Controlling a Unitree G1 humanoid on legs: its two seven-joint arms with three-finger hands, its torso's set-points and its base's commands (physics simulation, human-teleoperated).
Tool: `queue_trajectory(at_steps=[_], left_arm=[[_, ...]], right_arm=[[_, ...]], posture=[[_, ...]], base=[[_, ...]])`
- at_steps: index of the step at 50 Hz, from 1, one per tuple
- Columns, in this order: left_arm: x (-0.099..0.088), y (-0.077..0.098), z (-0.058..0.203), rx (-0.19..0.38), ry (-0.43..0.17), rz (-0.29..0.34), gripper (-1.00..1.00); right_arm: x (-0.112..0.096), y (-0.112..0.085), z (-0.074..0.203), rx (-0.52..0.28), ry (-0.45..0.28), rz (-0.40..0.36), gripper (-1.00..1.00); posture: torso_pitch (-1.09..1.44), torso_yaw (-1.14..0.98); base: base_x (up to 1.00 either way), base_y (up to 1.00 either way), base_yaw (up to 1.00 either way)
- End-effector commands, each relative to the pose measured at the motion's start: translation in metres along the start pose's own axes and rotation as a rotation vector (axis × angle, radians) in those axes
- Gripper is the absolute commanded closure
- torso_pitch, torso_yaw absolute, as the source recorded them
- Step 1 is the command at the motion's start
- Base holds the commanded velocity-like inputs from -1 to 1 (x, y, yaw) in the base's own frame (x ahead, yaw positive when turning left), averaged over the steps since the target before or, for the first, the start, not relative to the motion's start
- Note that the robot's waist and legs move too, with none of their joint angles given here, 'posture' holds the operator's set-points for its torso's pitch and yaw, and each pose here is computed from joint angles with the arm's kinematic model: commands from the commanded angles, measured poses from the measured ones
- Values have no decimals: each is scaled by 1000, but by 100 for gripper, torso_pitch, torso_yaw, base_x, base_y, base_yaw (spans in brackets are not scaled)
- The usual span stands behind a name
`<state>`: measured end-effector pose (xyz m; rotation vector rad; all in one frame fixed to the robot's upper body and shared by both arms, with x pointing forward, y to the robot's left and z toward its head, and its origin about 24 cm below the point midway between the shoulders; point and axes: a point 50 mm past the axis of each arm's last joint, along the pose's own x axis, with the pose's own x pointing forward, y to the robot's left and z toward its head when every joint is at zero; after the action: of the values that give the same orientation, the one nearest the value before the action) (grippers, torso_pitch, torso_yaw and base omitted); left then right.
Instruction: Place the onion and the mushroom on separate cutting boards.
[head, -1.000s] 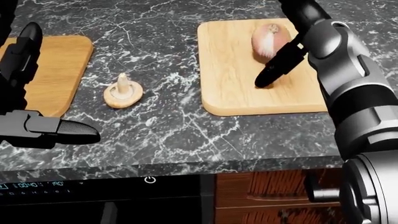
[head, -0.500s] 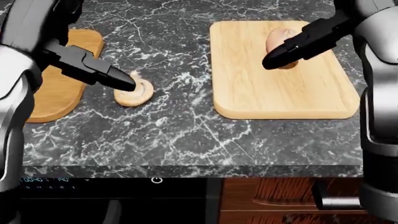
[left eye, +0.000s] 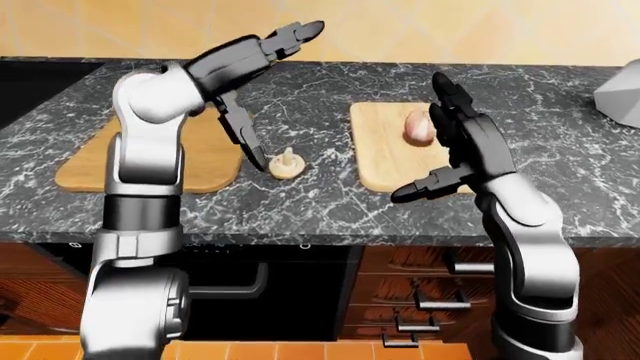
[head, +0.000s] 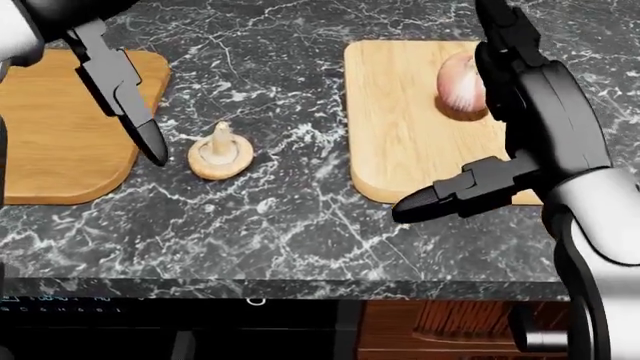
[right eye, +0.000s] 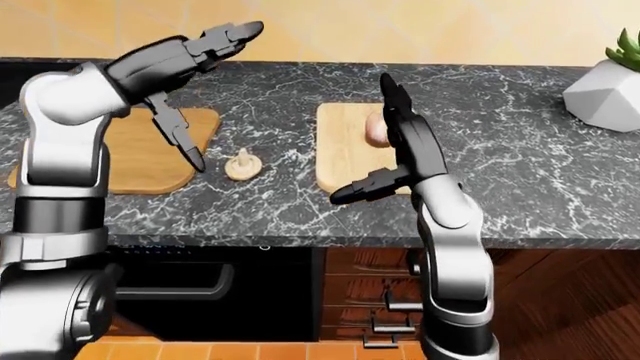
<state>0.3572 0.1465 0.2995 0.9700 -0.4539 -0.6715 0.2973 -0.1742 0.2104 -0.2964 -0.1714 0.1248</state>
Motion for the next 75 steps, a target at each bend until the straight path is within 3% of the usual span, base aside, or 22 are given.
queue_trajectory(at_steps=[1, 7, 9, 13, 20, 26, 37, 44, 52, 54, 56, 58, 59, 75], left_arm=[[-5, 17, 18, 103, -65, 23, -100], [-1, 12, 18, 241, -56, -50, -100], [3, 13, 21, 249, -59, -56, -100], [13, 11, 24, 273, -79, -75, -63], [24, 1, 18, 298, -76, -114, -31], [30, -4, 20, 330, -72, -126, -17], [29, -1, 11, 372, -51, -134, -11], [26, 7, 13, 448, -43, -186, -10], [33, 6, 19, 578, -55, -236, -11], [34, 4, 21, 619, -63, -242, -11], [34, 1, 22, 712, -78, -242, -15], [36, -1, 23, 714, -84, -240, -16], [37, -3, 24, 749, -96, -232, -16], [25, -19, 19, 747, -110, -291, -12]], right_arm=[[-3, -6, 19, -25, -99, -33, -100], [-4, -1, 15, -12, -92, -27, -100], [-5, 0, 15, -9, -91, -25, -100], [-8, 1, 14, -1, -91, -26, -100], [-12, 1, 12, 12, -95, -34, -100], [-14, 1, 9, 17, -94, -35, -100], [-16, 5, 6, 25, -87, -23, -100], [-17, 8, 4, 29, -81, -19, -100], [-20, 9, -1, 38, -73, -21, -100], [-20, 8, -1, 40, -72, -22, -100], [-20, 8, -3, 43, -71, -23, -100], [-21, 9, -3, 45, -70, -22, -100], [-21, 9, -4, 47, -68, -22, -100], [-19, 11, -5, 44, -62, -16, -100]], posture=[[0, 0], [0, 0], [0, 0], [0, 0], [0, 0], [0, 0], [0, 0], [0, 0], [0, 0], [0, 0], [0, 0], [0, 0], [0, 0], [0, 0]], base=[[0, 0, 0], [0, 0, 0], [0, 0, 0], [0, 0, 0], [0, 0, 0], [0, 0, 0], [0, 0, 0], [0, 0, 0], [0, 0, 0], [0, 0, 0], [0, 0, 0], [0, 0, 0], [0, 0, 0], [0, 0, 0]])
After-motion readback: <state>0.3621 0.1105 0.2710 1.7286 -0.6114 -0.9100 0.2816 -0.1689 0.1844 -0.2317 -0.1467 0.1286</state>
